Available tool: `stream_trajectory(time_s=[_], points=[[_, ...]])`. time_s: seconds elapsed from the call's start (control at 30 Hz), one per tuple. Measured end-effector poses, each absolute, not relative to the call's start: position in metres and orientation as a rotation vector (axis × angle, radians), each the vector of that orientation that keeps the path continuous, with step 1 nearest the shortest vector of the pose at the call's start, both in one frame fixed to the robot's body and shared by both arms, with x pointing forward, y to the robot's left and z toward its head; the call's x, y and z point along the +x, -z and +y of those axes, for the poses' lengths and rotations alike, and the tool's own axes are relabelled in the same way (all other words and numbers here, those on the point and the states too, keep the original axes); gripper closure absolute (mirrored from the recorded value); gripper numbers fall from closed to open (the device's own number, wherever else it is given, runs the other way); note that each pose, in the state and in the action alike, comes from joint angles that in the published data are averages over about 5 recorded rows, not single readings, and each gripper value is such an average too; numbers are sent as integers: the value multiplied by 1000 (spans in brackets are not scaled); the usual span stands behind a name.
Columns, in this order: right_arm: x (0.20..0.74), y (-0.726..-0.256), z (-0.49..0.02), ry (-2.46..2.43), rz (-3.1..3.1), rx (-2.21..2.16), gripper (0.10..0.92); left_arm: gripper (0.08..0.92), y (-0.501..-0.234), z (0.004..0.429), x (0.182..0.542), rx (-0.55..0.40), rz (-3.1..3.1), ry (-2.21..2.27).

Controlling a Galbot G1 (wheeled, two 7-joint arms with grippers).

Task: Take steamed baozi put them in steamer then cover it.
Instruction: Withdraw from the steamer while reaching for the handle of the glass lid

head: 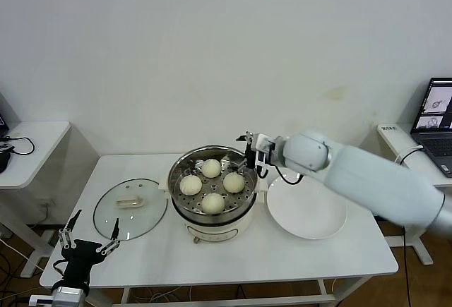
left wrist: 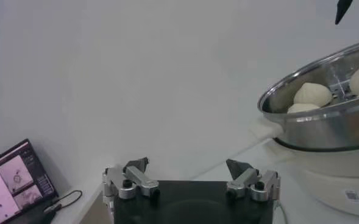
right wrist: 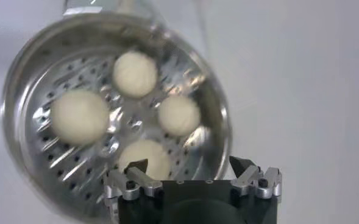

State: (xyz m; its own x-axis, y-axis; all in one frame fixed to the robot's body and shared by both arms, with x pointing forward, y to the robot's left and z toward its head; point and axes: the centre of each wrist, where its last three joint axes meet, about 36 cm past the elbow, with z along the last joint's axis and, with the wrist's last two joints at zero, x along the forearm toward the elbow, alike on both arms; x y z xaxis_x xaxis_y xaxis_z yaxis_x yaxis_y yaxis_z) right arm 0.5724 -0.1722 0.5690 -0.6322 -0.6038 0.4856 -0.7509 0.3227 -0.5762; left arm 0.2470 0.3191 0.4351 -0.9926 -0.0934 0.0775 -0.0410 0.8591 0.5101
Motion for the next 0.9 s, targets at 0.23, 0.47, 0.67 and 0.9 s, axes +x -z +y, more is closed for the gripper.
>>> stream_trajectory(time_s=[0.23, 0.47, 0.67, 0.9], points=[[540, -526, -195, -949, -2821, 1160, 199, 177, -428, 322, 246, 128, -2940, 805], [500, -488, -227, -658, -3162, 945, 199, 177, -419, 328, 251, 122, -2921, 902], [452, -451, -265, -420, -3312, 654, 200, 177, -403, 339, 259, 105, -2835, 1140], [384, -411, -305, -295, -3305, 326, 200, 177, -379, 364, 273, 50, -2625, 1572]])
